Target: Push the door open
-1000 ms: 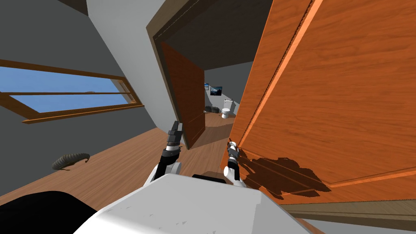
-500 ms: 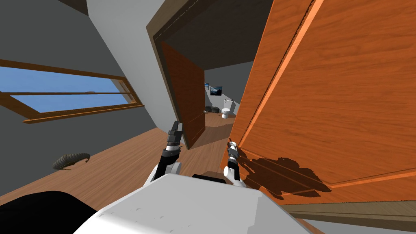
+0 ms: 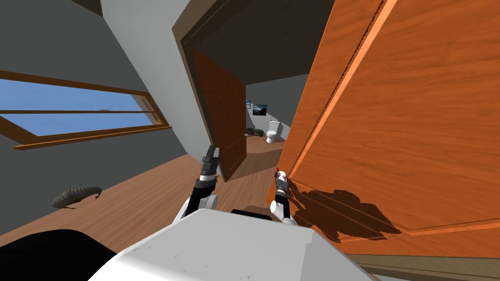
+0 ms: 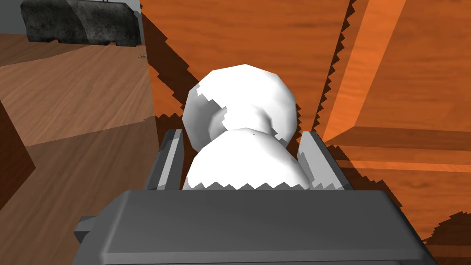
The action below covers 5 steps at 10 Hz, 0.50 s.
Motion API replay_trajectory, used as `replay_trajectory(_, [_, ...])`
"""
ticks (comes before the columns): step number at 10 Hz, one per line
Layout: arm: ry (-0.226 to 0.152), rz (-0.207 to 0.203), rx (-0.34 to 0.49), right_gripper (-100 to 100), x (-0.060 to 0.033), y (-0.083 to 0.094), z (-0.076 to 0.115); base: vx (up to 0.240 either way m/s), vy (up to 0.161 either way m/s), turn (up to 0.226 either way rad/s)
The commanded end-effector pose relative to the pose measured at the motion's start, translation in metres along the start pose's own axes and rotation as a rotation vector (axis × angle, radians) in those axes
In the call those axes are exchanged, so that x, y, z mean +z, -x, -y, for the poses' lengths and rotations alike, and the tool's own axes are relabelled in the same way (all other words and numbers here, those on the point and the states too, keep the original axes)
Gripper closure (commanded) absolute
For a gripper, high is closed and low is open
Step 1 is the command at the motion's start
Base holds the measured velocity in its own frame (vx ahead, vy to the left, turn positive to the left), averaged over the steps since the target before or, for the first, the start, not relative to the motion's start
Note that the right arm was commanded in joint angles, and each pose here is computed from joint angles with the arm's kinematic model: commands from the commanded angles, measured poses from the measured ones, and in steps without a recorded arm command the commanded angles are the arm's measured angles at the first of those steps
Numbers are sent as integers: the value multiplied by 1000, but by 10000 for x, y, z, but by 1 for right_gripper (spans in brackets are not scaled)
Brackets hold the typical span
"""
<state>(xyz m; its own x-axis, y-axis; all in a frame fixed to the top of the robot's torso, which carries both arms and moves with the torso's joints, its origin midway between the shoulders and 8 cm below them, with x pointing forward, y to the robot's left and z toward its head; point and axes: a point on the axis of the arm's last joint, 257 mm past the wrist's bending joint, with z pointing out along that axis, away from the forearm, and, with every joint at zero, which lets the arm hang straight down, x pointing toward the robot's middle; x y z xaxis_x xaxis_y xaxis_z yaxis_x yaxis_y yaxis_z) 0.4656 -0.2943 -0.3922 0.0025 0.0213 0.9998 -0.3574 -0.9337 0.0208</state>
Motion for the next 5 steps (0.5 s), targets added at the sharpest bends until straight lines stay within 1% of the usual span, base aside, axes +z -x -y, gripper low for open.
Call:
replay_trajectory(1, [30, -20, -13, 100, 99, -67, -194, 193, 22, -56])
replay_trajectory(2, [44, -22, -19, 100, 120, -73, -281, 204, 11, -34])
replay_trajectory(3, [59, -24, -24, 100, 140, -78, -371, 200, -24, -35])
replay_trajectory(4, [59, -24, -24, 100, 140, -78, -371, 146, -18, -7])
replay_trajectory(5, [59, -24, -24, 100, 140, -78, -371, 65, 1, 2])
